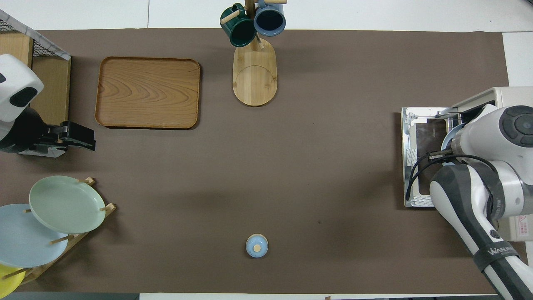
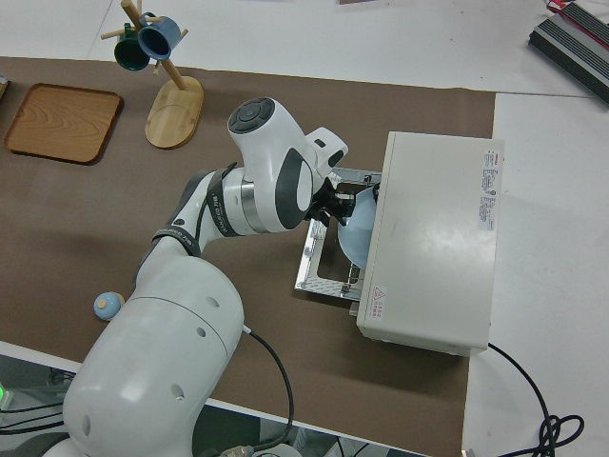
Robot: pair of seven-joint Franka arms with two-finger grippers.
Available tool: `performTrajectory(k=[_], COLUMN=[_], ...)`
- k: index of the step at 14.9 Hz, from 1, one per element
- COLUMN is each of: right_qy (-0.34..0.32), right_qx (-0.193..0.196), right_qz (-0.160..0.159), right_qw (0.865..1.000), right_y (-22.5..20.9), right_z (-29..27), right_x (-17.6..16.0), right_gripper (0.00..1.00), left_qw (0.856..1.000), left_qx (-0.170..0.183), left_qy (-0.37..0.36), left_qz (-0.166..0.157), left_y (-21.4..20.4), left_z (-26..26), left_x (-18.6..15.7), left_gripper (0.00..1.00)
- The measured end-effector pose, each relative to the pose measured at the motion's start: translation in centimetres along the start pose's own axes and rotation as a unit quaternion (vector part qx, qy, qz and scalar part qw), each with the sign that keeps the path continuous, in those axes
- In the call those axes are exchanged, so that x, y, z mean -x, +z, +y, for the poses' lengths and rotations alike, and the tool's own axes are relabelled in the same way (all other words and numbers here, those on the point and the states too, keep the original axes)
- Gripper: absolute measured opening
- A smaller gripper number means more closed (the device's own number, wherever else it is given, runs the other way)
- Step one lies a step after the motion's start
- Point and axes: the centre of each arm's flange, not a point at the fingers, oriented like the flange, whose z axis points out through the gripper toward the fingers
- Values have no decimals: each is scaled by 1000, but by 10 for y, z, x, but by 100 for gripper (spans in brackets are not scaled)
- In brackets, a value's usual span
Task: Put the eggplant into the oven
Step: 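Open the right gripper inside the oven and draw it back, then push the oven door shut with the right gripper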
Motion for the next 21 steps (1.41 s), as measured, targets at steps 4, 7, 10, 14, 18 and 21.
performTrajectory(k=[4, 7, 10, 14, 18, 21], right_qy=[-4, 17, 24, 19, -3, -18], right_qx=[-33, -38, -40, -24, 1, 20], right_qz=[21, 26, 10, -8, -15, -12], right_qw=[999, 999, 999, 999, 1000, 1000], right_y=[-25, -10, 26, 61, 76, 77], right_z=[-48, -94, -110, -100, -98, -95], right_x=[-12, -21, -27, -29, -30, -30], right_gripper=[16, 1, 1, 1, 1, 1], left_qw=[1000, 1000, 1000, 1000, 1000, 1000], left_qx=[0, 0, 0, 0, 0, 0], left_qy=[0, 0, 0, 0, 0, 0], left_qz=[0, 0, 0, 0, 0, 0], left_y=[0, 0, 0, 0, 0, 0], left_z=[0, 0, 0, 0, 0, 0], left_x=[0, 0, 0, 0, 0, 0], left_gripper=[100, 100, 100, 100, 100, 100])
